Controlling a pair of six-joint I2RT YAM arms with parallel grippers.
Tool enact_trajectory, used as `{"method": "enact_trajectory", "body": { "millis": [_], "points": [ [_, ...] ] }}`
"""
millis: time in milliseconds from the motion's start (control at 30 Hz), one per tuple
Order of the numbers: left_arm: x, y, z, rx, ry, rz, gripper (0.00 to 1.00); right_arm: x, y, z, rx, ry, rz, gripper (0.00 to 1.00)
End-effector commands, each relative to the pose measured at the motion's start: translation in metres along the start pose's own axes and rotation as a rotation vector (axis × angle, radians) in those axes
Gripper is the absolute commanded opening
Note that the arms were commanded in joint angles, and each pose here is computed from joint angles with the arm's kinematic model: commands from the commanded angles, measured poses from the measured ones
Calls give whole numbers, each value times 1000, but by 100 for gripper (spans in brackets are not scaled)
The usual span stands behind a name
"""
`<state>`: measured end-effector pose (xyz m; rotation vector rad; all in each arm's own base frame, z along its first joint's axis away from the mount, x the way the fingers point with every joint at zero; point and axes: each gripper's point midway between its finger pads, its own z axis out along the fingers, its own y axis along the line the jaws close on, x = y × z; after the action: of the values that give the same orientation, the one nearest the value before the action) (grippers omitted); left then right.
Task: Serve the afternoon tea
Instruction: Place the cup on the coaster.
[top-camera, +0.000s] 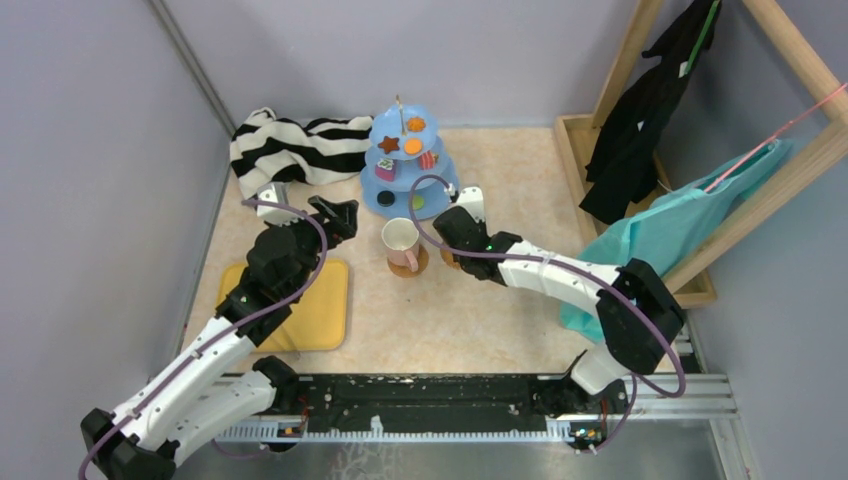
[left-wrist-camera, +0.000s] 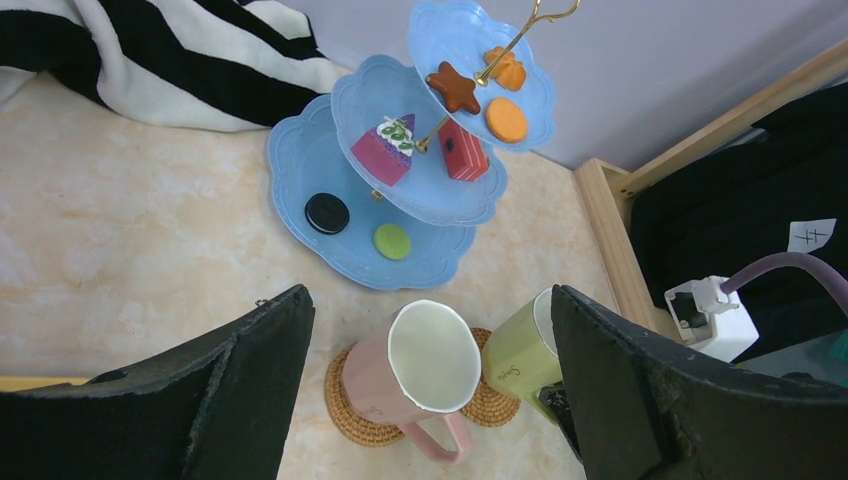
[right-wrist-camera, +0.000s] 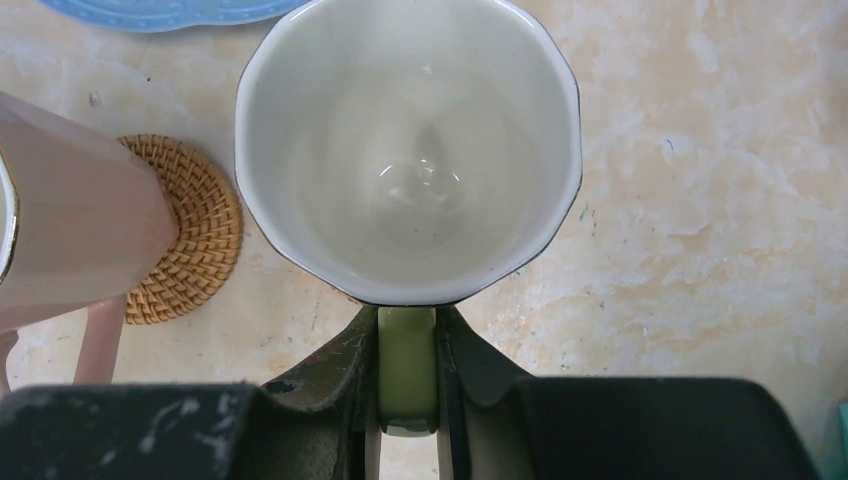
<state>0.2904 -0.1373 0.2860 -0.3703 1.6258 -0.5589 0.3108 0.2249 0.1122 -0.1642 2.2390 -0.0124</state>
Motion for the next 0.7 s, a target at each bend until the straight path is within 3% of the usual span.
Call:
{"method": "enact_trajectory", "body": {
  "millis": [0,667],
  "points": [
    [-3,-4,1,9,-4,-15,93,-57,13,-19,-62,-196,103,0],
    [3,-3,4,6,12,-15,92,-44,17,-12,-88,-194,116,0]
  ]
}}
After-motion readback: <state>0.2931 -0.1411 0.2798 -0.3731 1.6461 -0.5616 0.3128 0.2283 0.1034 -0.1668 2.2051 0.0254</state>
